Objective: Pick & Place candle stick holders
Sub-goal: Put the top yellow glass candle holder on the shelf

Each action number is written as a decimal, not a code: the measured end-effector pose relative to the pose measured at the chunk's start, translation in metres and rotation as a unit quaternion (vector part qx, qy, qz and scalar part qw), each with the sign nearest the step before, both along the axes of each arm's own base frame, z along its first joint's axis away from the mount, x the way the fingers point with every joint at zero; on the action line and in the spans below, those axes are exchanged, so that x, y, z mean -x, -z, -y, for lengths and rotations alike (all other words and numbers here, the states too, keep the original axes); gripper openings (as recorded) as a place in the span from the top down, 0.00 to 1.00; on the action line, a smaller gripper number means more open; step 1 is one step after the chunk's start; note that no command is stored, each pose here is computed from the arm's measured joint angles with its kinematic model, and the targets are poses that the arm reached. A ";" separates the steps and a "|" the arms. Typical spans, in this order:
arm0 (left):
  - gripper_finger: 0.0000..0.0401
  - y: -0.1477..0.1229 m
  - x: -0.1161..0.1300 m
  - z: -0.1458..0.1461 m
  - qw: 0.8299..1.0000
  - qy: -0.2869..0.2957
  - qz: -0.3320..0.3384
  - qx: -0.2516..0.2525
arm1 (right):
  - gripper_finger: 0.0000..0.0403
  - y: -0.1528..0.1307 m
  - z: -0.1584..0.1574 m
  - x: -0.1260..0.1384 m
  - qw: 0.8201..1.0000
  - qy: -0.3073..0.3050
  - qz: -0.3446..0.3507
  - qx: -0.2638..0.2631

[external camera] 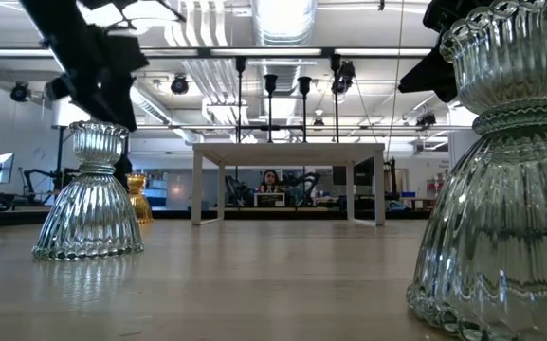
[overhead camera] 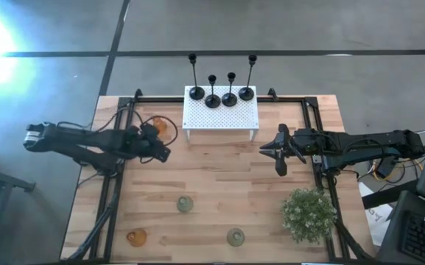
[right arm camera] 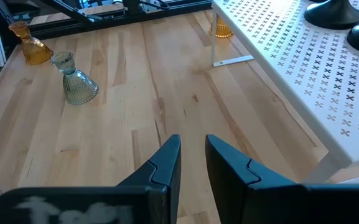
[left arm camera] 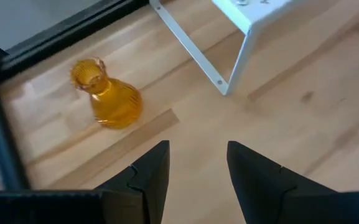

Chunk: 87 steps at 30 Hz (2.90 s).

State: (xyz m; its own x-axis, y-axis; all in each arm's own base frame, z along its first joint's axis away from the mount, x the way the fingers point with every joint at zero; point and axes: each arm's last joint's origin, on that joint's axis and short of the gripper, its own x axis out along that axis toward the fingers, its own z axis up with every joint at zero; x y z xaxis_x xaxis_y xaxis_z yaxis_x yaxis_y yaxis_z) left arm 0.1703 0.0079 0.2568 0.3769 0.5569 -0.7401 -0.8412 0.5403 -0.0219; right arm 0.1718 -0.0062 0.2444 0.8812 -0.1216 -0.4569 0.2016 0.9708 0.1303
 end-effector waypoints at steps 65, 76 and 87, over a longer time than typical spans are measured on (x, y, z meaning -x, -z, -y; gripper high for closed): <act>0.34 0.133 0.015 -0.071 0.966 -0.186 0.096 -0.153 | 0.83 0.000 0.000 0.000 1.000 0.000 0.000 0.000; 0.34 0.152 0.006 -0.088 0.964 -0.200 0.089 -0.153 | 0.83 0.000 0.000 0.000 1.000 0.000 0.000 0.000; 0.37 0.154 -0.006 -0.096 0.954 -0.194 0.075 -0.214 | 0.83 0.000 0.000 0.000 1.000 0.000 0.000 0.000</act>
